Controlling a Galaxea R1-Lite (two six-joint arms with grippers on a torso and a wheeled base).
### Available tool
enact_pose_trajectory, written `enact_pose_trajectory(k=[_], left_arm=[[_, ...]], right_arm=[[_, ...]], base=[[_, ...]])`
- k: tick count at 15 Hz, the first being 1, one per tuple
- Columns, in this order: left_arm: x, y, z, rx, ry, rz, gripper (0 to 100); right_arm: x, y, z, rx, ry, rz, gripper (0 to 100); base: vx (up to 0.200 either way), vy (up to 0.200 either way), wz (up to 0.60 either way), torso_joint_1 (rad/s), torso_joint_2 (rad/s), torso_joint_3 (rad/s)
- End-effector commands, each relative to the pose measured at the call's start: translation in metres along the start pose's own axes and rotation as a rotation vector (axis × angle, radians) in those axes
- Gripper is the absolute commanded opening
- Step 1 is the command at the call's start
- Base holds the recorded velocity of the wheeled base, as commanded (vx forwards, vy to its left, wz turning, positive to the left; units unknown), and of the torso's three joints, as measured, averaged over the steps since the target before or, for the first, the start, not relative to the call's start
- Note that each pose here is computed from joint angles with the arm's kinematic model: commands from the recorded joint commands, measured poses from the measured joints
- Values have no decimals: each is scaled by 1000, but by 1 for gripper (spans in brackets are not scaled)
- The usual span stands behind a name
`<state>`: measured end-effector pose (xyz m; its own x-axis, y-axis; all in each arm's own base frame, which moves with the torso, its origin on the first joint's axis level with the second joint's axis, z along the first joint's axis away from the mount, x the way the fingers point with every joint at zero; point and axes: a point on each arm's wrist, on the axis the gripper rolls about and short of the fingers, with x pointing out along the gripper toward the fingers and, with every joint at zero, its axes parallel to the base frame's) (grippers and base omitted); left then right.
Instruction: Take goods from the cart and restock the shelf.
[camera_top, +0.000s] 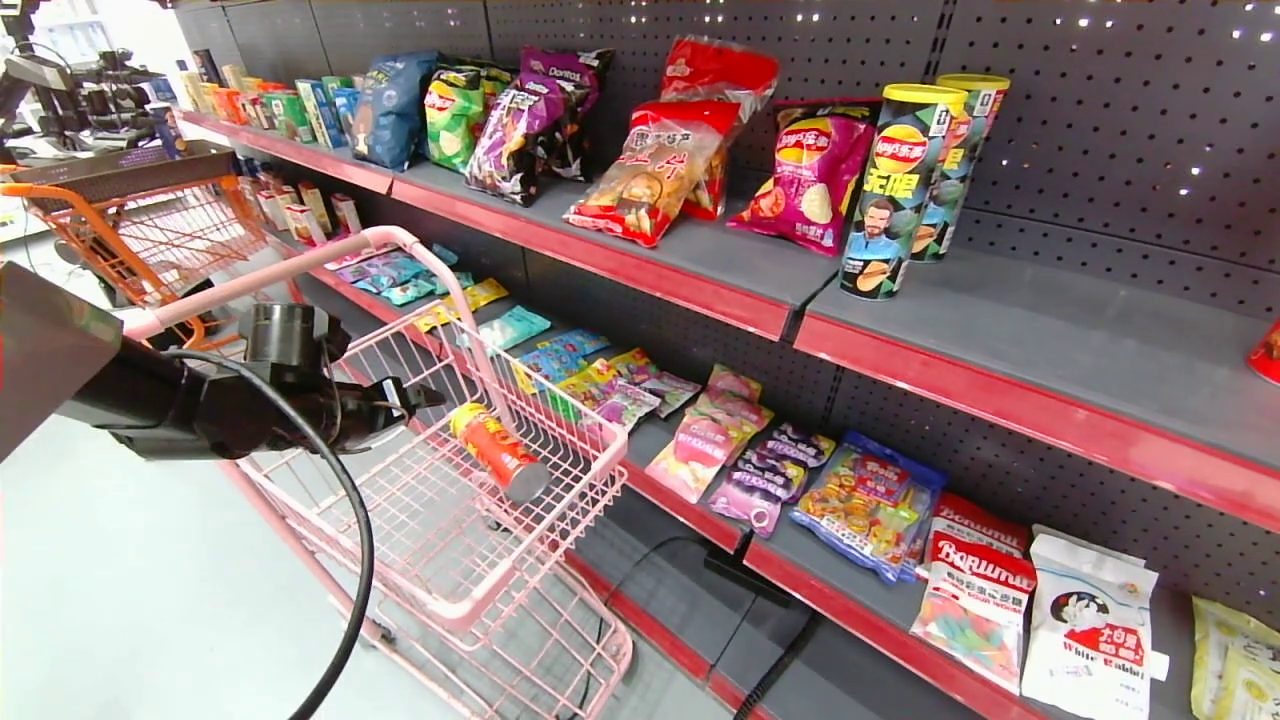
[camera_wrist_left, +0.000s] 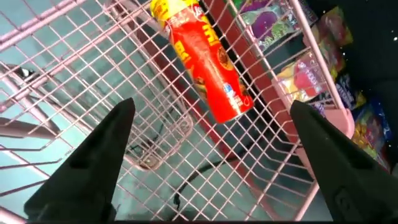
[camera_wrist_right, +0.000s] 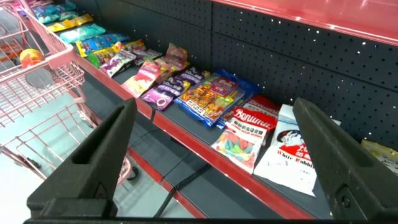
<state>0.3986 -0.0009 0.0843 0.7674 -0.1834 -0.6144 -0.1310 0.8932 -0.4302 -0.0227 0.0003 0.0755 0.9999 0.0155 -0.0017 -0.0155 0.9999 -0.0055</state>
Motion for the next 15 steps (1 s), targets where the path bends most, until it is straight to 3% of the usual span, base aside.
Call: enact_pose_trajectory(k=[1,4,6,7,8,11,15], left_arm=[[-3,-2,-1,4,-1,-3,100],[-14,-7,-2,43,-20,6,100],[-21,-9,3,80,-105,161,100],[-21,-7,1,117,-110,208,100],[-25,-7,-1,144,-109,201,100],[-37,-20,-5,150,-133,172,100],[-37,-24,-13,161,-79,196,100]], right_arm=[[0,0,0,-1,0,0,100],[0,0,0,-1,0,1,100],[0,0,0,1,0,0,100],[0,0,0,1,0,0,100],[0,0,0,2,0,0,100],[0,0,0,2,0,1,100],[0,0,0,2,0,1,100]], base=[[0,0,0,0,0,0],[0,0,0,0,0,0],[0,0,0,0,0,0],[0,0,0,0,0,0],[0,0,0,0,0,0],[0,0,0,0,0,0],[0,50,0,-1,2,-1]])
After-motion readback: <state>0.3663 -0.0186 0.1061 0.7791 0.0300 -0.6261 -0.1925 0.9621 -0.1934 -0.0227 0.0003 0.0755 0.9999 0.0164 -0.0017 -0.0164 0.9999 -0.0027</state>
